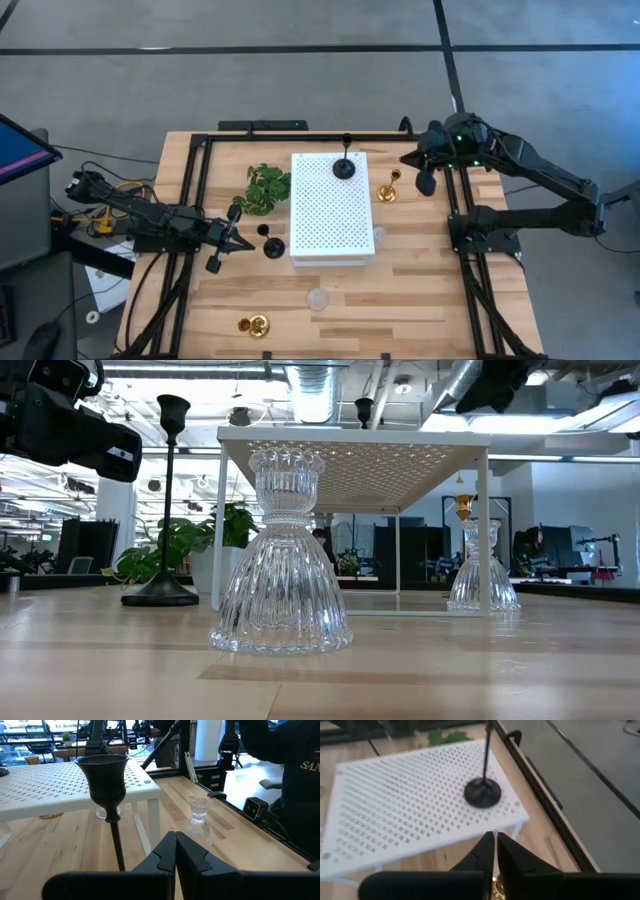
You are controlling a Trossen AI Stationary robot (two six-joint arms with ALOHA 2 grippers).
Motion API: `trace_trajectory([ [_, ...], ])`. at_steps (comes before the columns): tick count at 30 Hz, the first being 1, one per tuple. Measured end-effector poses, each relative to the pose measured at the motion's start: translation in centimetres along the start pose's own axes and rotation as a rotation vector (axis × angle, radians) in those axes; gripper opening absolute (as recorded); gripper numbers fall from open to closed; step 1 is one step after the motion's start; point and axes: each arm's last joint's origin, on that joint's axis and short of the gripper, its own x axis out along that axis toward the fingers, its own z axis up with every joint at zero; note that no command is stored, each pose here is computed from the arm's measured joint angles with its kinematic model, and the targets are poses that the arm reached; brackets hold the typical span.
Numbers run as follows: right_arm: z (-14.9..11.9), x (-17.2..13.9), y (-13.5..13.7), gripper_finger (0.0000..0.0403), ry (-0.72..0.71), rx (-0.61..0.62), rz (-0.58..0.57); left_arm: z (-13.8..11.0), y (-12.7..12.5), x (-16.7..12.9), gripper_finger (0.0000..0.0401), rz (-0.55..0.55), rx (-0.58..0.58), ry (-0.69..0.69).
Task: Pick & Place candle stick holders
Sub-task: Put the black candle holder on the shelf aligned with the other black candle holder
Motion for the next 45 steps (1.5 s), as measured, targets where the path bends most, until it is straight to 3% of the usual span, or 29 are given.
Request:
trace_trajectory([
  [4, -0.5, 0.7, -0.1, 0.0003, -0.007, -0.008, -0.03, 0.0, 0.0, 0.0, 0.0006, 0.0, 0.0, 0.0],
  [15, -5.2, 2.8, 0.5, 0.0, -0.086, -0.003, -0.028, 0.0, 0.0, 0.0, 0.0006, 0.0, 0.0, 0.0],
  [29, -11.0, 4.0, 1.2, 0.0, -0.2, 0.11, -0.032, 0.0, 0.0, 0.0, 0.0006, 0.0, -0.024, 0.0],
  [45, -12.6, 5.8, 1.3, 0.0, -0.288, 0.171, -0.025, -0.6, 0.0, 0.3, 0.0006, 0.006, -0.039, 0.057],
])
